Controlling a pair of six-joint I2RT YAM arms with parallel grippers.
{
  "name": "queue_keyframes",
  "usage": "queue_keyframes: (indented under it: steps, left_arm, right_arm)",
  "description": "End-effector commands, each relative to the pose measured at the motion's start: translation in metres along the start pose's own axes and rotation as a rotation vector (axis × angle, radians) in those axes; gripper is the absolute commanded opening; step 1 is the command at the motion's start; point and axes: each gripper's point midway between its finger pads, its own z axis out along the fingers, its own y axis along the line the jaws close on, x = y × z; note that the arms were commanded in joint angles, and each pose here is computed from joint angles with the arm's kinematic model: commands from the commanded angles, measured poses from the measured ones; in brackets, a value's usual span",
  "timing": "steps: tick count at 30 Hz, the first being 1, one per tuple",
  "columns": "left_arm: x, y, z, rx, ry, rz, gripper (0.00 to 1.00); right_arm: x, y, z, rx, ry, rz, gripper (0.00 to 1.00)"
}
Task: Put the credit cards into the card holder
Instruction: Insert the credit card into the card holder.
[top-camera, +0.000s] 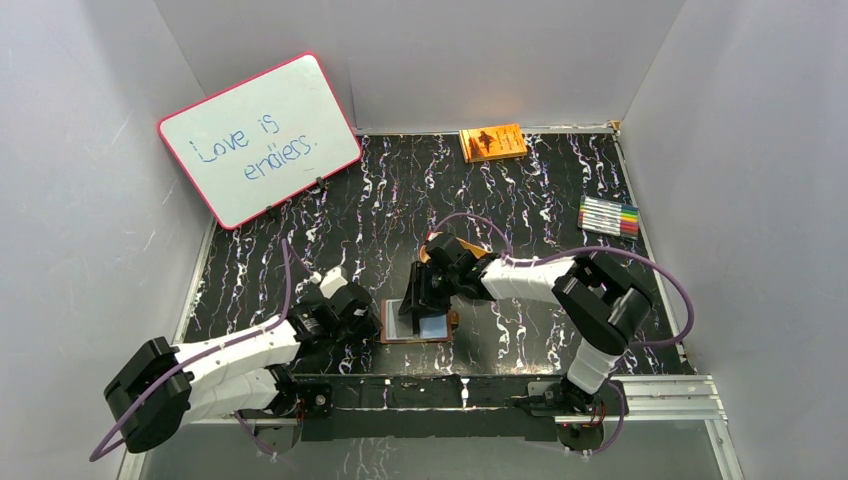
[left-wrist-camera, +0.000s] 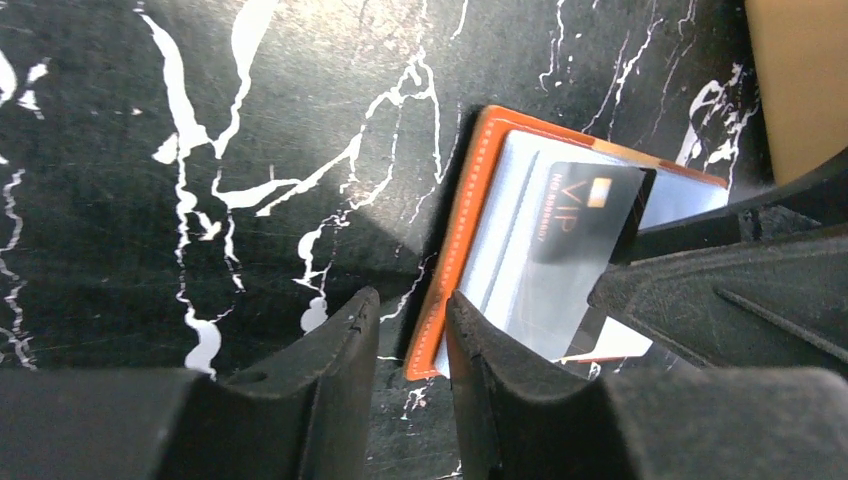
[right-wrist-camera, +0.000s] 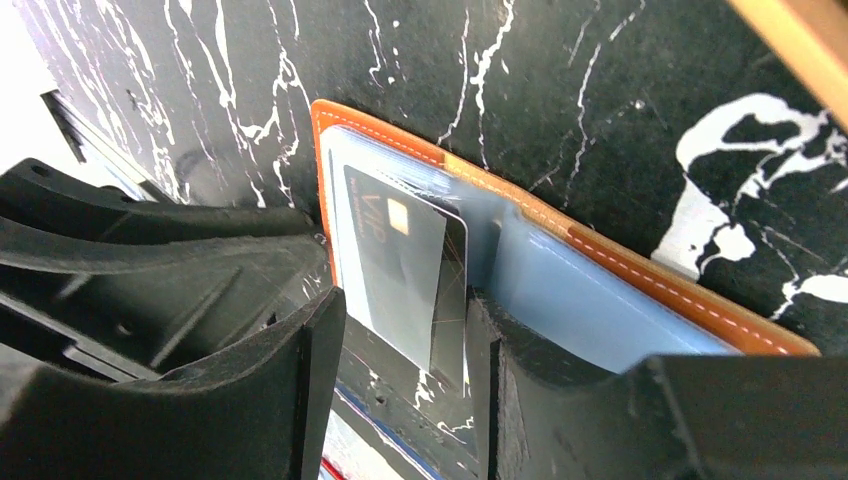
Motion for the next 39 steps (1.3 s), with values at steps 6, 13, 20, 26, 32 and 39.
queue_keyframes:
  steps: [6,13,20,26,32,39]
  left_arm:
    - [0.026,0.021,0.005,-0.028,0.104,0.051,0.17]
    - [0.024,0.023,0.004,-0.031,0.089,0.042,0.09]
    - [0.024,0.022,0.004,-0.013,0.086,0.031,0.03]
    - [0.023,0.020,0.005,-0.012,0.080,0.033,0.00]
    - [0.018,0.020,0.005,-0.024,0.062,0.041,0.00]
    - [0.008,0.023,-0.004,-0.042,0.023,0.067,0.04]
  right_arm:
    - [-0.014,0.023,0.006,-0.030,-0.014,0.060,0.54]
    - [-0.009,0.031,0.014,-0.057,0.011,0.043,0.53]
    - [-0.002,0.041,0.020,-0.066,0.047,0.001,0.53]
    - [0.003,0.045,0.020,-0.057,0.063,-0.021,0.52]
    - [0.007,0.041,0.015,-0.011,0.067,-0.037,0.53]
    - [0.002,0.024,-0.008,0.100,0.009,-0.070,0.57]
